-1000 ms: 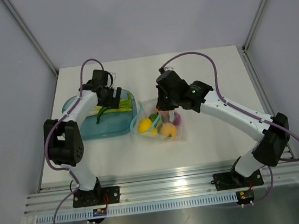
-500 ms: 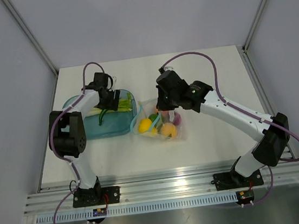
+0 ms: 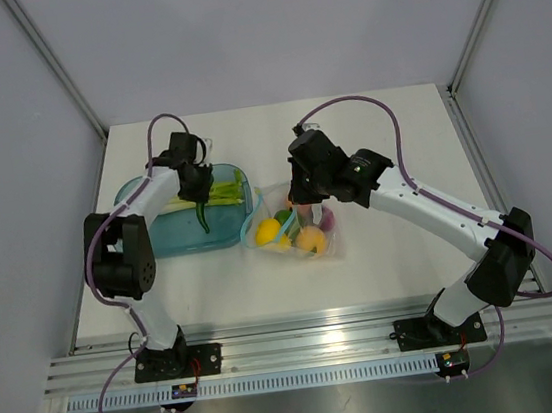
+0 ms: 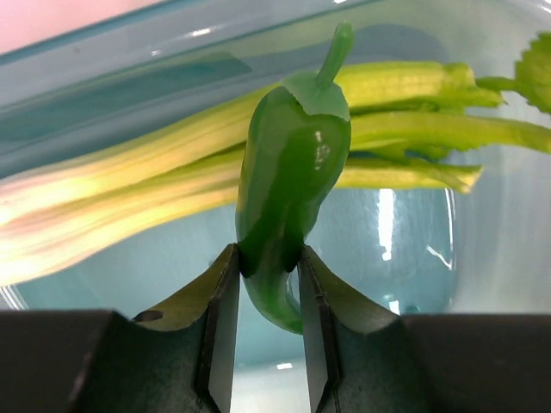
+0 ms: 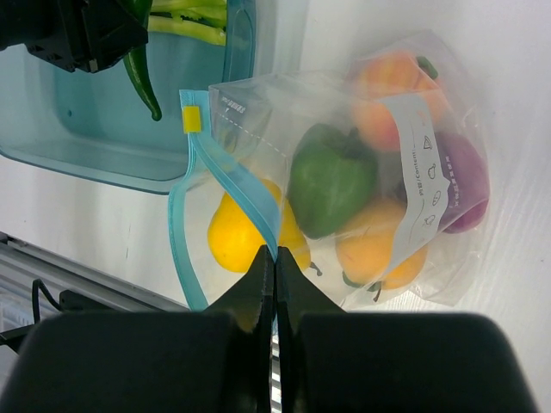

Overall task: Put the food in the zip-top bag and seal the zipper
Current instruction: Pick up the fake vegetable from the bin, then place the fake vegetable in the zipper food storage bag.

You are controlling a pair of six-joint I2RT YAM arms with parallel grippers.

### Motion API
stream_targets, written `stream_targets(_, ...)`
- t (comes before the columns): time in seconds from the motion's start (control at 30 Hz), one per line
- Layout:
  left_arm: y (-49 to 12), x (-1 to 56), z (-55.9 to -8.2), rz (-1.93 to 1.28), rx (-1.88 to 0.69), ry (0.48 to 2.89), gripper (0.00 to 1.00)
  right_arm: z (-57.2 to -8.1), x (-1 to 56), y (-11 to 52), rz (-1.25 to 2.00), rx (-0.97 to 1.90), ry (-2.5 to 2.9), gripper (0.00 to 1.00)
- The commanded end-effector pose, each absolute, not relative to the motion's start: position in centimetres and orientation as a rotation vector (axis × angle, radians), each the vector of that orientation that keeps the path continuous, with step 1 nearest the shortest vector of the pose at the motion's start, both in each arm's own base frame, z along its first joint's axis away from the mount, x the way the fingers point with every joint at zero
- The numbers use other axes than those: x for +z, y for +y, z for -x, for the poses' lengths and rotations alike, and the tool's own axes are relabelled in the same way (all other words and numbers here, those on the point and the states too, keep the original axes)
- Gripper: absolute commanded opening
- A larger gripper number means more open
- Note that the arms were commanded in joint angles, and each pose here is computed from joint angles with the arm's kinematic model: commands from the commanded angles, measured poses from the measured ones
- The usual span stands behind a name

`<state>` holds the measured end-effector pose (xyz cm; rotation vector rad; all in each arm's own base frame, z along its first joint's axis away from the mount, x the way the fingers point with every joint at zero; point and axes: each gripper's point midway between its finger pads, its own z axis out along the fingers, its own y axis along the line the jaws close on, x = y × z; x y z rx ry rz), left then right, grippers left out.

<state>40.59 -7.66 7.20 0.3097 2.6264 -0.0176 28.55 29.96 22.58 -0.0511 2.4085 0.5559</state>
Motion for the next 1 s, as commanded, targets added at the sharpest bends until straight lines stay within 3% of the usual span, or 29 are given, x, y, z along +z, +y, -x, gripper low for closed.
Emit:
stream_targets(0.0, -8.2, 11.3, -40.1, -0.268, -0.069, 2.546, 0.14, -28.4, 24.1, 30.5, 0.048, 0.618, 2.359, 0.0)
stream_targets(0.33, -9.2, 19.9, -35.8, -0.266, -0.162, 2.34, 0.11, -28.4, 24.0, 30.5, 0.051, 0.619, 2.359, 0.0)
stream_targets(0.6, -14.5, 27.6, -31.4, -0.257, -0.566, 1.961, 0.05, -28.9, 24.1, 31.0, 0.056, 0.614, 2.352, 0.0)
stream_targets(0.7, -16.3, 28.2, -30.0, -0.274, -0.688, 1.881, 0.05, -29.0, 24.0, 31.3, 0.062, 0.619, 2.361, 0.0)
stream_targets(0.9, -19.2, 24.8, -27.0, -0.46, -0.807, 2.037, 0.01, -28.8, 24.6, 30.6, 0.056, 0.599, 2.346, 0.0)
stream_targets(0.97, -19.6, 25.8, -26.6, -0.466, -0.826, 1.956, 0.01, -28.9, 24.6, 30.5, 0.053, 0.6, 2.342, 0.0)
